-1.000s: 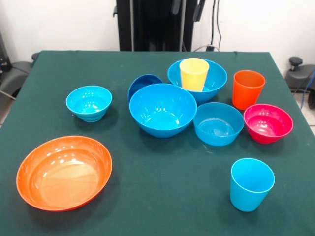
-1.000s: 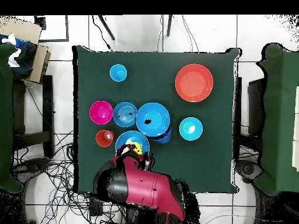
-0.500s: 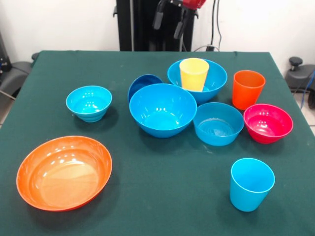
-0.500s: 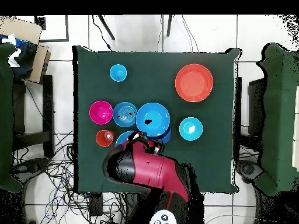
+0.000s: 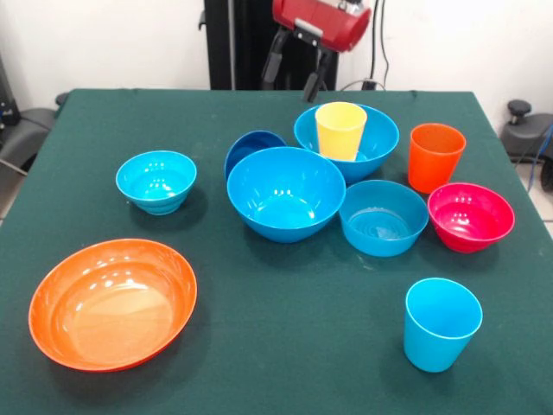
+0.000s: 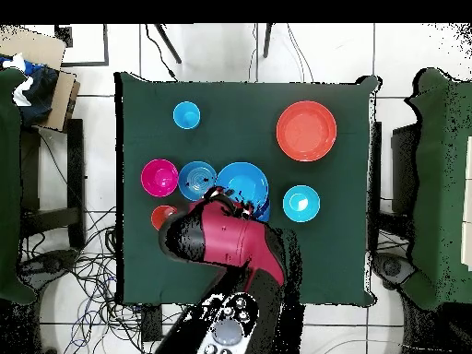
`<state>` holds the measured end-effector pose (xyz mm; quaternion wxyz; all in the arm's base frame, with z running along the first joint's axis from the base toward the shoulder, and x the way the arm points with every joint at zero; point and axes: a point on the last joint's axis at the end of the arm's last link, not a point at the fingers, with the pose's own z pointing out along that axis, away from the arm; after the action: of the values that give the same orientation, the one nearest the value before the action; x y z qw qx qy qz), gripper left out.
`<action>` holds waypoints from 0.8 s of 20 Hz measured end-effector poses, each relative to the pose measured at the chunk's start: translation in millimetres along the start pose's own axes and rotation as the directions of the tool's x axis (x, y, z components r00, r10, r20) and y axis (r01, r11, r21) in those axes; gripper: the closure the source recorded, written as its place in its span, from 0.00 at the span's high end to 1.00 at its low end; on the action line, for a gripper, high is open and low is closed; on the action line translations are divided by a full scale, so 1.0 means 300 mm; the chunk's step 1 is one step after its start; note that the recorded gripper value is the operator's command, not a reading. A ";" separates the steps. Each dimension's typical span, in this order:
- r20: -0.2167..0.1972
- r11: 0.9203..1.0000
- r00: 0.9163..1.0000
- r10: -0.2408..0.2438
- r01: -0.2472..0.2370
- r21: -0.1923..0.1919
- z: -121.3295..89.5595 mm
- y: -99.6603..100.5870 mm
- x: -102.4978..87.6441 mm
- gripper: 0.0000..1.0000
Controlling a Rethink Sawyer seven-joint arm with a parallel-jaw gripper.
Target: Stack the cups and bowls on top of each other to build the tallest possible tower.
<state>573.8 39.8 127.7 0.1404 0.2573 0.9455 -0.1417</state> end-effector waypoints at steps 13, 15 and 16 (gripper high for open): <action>0.088 1.000 0.996 0.010 -0.008 -0.022 0.120 0.177 -0.207 1.00; 0.103 0.999 0.995 0.013 -0.010 -0.031 0.128 0.202 -0.239 1.00; 0.106 0.999 0.994 0.015 -0.011 -0.034 0.130 0.208 -0.248 1.00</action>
<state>675.9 45.0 104.8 0.1958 0.2532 0.9372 -0.1388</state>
